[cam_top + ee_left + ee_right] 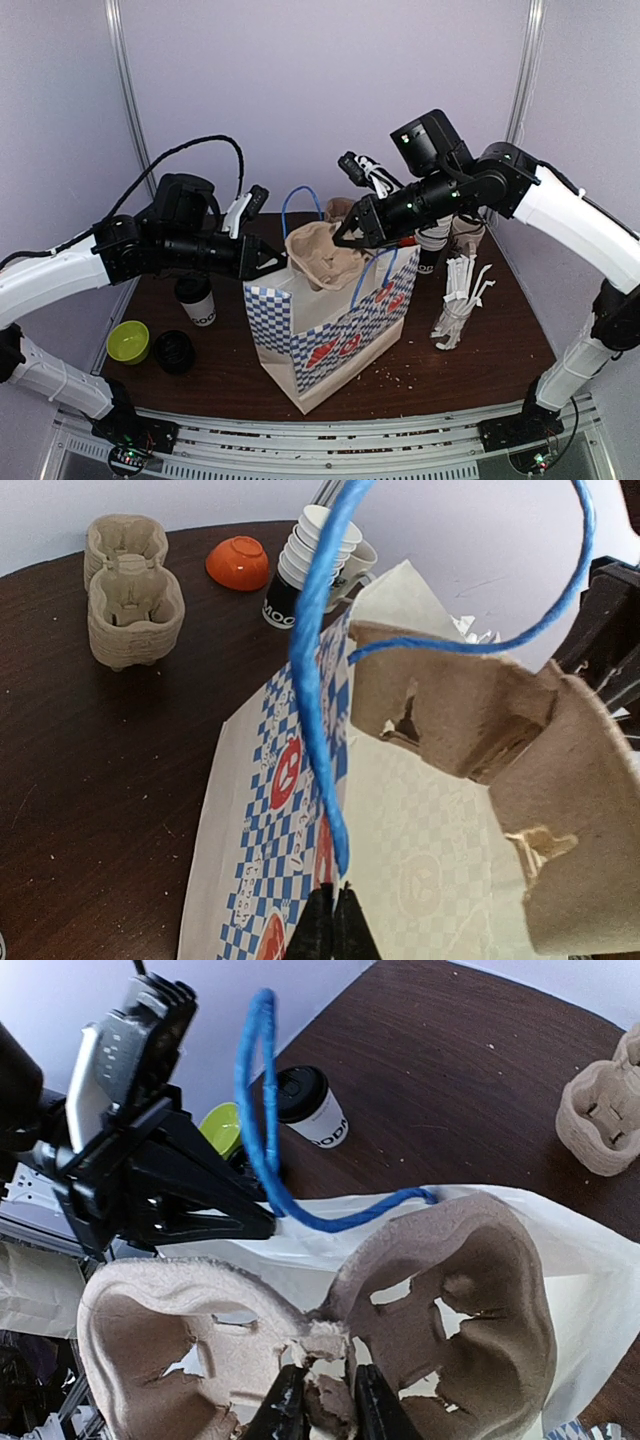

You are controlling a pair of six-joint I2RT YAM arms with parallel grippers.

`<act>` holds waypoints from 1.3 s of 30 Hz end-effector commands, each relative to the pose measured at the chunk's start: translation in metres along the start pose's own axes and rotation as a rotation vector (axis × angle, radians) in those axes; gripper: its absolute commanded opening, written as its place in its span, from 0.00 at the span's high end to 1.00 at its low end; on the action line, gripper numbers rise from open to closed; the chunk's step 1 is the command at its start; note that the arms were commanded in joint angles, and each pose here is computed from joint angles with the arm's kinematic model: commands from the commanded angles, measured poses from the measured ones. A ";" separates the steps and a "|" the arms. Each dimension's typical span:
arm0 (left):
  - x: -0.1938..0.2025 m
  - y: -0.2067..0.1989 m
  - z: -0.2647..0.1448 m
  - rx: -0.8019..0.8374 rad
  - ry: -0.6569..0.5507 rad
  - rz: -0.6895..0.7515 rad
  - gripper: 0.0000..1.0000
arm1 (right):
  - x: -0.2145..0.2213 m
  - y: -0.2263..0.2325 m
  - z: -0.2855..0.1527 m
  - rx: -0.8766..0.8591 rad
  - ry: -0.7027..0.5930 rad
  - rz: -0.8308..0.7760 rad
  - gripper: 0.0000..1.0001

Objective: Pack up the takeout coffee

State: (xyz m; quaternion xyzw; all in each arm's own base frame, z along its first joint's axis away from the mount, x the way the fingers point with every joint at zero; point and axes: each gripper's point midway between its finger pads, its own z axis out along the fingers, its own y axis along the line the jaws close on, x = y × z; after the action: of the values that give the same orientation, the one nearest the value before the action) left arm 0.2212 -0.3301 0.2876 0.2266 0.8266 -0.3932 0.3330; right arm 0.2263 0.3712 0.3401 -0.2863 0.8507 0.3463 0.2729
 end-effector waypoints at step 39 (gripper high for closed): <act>0.005 0.010 0.013 -0.025 -0.017 -0.034 1.00 | 0.078 -0.065 0.109 0.334 0.261 0.004 0.81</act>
State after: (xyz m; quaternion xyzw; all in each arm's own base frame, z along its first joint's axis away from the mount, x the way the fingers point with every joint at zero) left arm 0.2282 -0.3286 0.2747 0.2057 0.8371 -0.3823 0.3329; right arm 0.2442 0.3840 0.2123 -0.2870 0.9195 0.1642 0.2128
